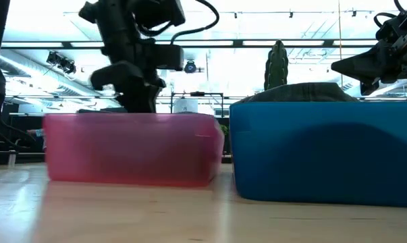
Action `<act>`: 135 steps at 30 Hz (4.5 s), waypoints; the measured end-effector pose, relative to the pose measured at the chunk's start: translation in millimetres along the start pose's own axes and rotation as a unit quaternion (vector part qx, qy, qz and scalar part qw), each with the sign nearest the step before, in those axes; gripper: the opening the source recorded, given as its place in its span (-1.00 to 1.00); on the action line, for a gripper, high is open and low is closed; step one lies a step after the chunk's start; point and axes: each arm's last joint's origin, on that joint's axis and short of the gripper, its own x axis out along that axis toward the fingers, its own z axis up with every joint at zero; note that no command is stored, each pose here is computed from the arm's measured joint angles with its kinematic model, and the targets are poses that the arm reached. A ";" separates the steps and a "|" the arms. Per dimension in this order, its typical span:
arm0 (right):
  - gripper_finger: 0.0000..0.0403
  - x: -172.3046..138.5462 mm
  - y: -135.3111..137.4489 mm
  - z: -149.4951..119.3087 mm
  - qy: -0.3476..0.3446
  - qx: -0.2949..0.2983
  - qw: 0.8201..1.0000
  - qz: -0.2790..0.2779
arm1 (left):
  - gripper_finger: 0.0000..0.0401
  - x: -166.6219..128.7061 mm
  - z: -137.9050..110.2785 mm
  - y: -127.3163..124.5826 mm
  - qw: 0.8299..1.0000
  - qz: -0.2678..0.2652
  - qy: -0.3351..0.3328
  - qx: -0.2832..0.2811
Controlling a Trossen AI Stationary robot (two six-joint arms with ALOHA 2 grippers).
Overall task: Pick & Place hat
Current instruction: Put the blue cap into the red bin, then return to Home Position
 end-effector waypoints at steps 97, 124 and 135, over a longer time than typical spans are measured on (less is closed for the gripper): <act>-0.93 0.0 0.0 0.2 -0.001 0.000 1.000 0.000 | -0.14 -108.2 -194.6 46.9 0.740 -0.073 -0.665 -0.067; -0.93 0.0 0.0 0.4 -0.002 0.000 1.000 0.000 | -0.14 -67.4 -198.8 34.8 0.773 -0.084 -0.628 -0.035; -0.93 0.0 0.0 0.3 -0.002 0.000 1.000 0.000 | -0.14 -55.8 -202.1 32.3 0.812 -0.068 -0.579 -0.011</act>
